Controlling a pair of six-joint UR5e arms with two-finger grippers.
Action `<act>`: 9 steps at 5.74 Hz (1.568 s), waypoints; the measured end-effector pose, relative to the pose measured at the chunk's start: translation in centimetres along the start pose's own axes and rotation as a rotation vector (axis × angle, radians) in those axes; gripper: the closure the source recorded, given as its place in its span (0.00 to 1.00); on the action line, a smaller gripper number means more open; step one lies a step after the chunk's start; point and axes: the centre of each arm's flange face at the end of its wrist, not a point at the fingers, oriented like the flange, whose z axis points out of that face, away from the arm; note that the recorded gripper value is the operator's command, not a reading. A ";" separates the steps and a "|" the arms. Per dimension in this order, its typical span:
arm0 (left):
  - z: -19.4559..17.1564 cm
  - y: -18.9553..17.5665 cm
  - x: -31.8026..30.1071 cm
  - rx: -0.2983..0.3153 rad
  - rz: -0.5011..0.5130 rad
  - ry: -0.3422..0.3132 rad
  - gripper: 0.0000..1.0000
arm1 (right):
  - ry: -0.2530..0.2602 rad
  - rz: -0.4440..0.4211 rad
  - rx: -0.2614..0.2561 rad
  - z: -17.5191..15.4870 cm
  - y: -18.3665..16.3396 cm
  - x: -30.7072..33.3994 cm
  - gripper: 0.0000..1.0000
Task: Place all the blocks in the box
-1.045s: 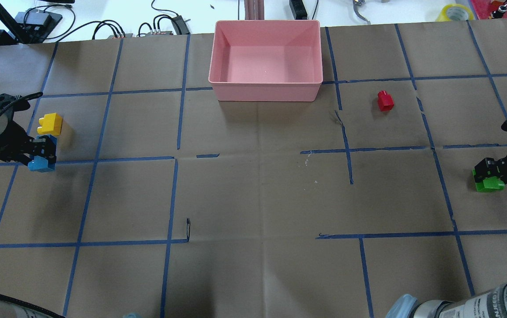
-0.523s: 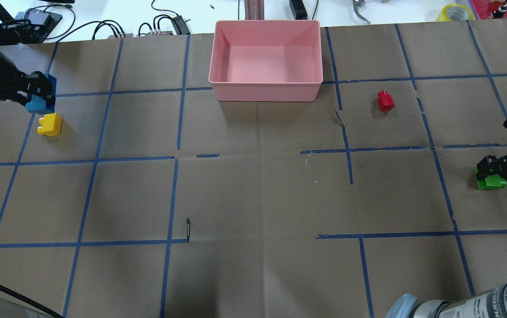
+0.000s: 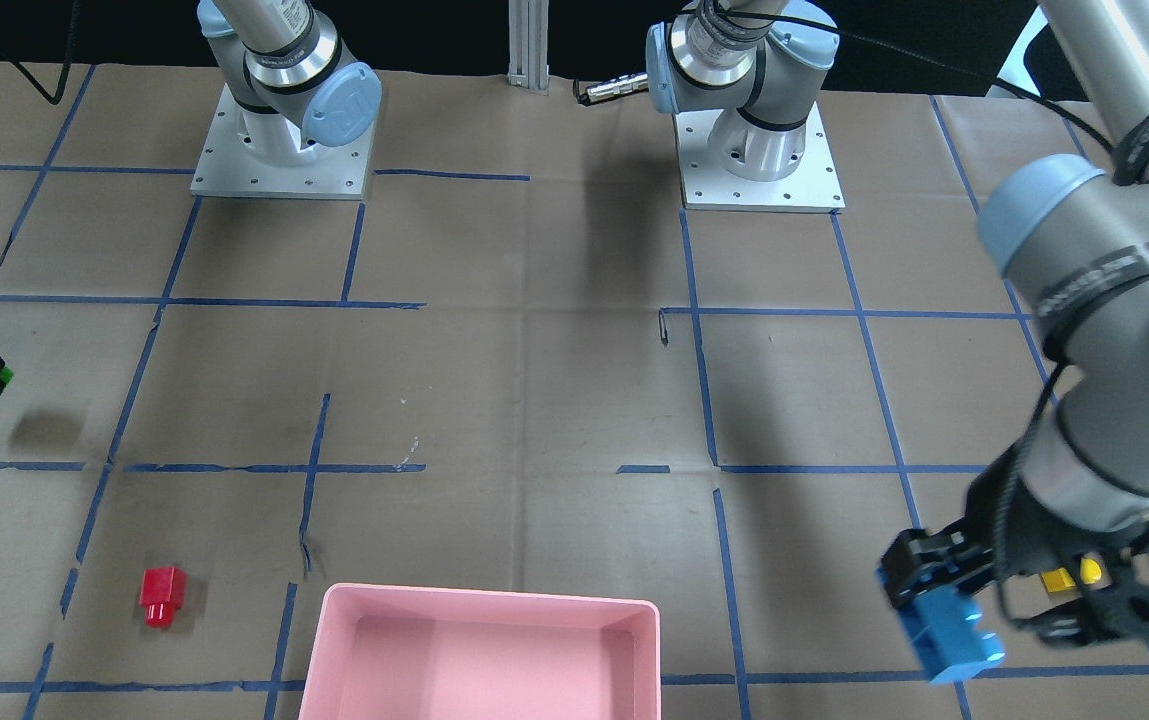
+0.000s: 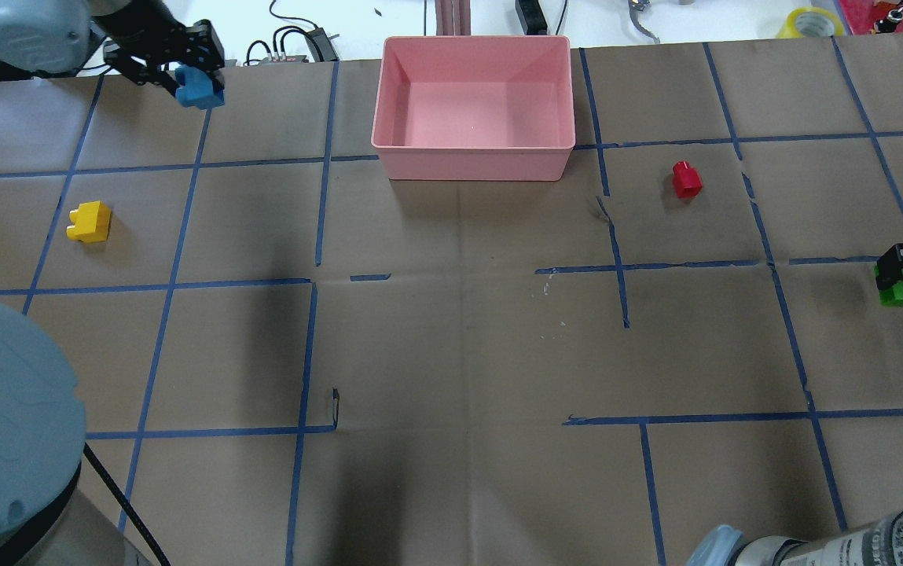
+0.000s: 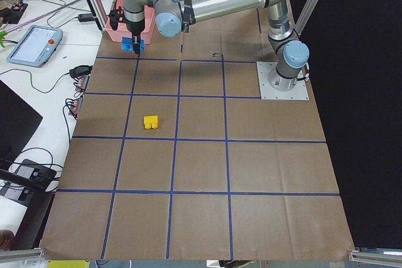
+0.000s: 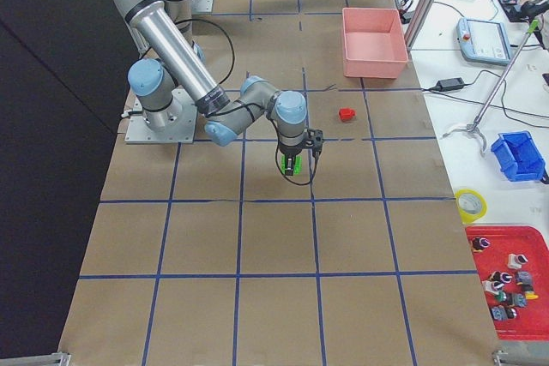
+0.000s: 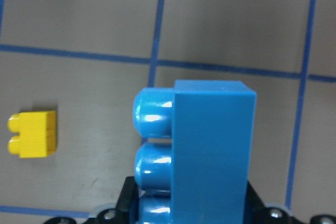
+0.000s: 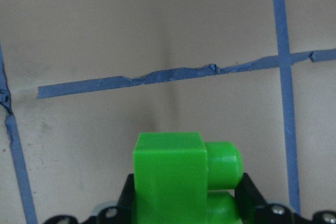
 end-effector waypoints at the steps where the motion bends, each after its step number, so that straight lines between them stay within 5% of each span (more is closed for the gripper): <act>1: 2.0 -1.7 6.6 0.025 0.028 0.049 0.69 | 0.004 -0.005 0.015 -2.9 -1.3 -0.5 0.54; 4: 10.4 -2.6 21.1 0.078 0.070 0.126 0.66 | 0.023 -0.063 0.078 -10.6 -6.6 -4.6 0.54; 5: 14.5 -2.0 23.2 0.083 0.067 0.112 0.40 | 0.007 -0.051 0.064 -11.8 -7.5 -6.6 0.54; 6: 17.3 -1.2 24.6 0.087 0.057 0.079 0.03 | -0.031 -0.038 0.070 -12.3 -8.2 -8.8 0.54; 8: 16.1 -0.3 25.6 0.099 0.038 0.046 0.01 | -0.149 -0.016 0.112 -13.0 -9.2 -12.9 0.52; 9: 13.0 0.1 25.5 0.078 0.035 0.036 0.01 | -0.162 -0.022 0.126 -13.8 -9.6 -14.5 0.52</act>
